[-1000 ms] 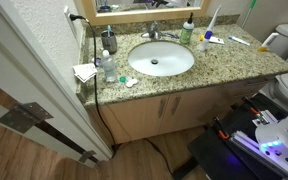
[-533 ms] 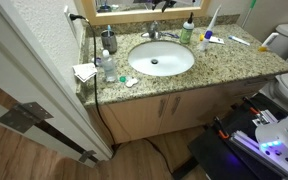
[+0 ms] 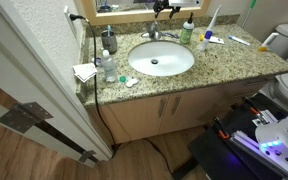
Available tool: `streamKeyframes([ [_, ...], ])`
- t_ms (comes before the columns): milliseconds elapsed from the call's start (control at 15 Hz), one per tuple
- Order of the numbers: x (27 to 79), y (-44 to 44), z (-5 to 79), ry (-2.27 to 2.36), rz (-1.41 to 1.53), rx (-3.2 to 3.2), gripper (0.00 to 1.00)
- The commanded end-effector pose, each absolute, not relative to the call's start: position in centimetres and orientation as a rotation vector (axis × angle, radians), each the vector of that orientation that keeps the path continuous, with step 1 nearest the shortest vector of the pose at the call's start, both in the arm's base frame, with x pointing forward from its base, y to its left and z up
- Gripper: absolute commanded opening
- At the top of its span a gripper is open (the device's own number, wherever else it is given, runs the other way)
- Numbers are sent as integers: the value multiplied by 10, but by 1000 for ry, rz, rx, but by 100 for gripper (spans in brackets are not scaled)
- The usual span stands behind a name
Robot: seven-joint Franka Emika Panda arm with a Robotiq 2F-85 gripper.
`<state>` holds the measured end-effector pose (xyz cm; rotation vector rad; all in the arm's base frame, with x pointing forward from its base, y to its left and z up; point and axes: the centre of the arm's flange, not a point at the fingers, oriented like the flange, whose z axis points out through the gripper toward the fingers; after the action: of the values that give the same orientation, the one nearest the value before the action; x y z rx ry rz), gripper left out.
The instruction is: Open the tap
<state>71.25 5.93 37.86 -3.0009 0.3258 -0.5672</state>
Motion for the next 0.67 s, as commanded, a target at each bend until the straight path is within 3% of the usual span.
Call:
streamKeyframes([
  [0, 725, 69, 356, 311, -586, -3040, 100],
  [600, 731, 71, 338, 314, -634, -3017, 100],
])
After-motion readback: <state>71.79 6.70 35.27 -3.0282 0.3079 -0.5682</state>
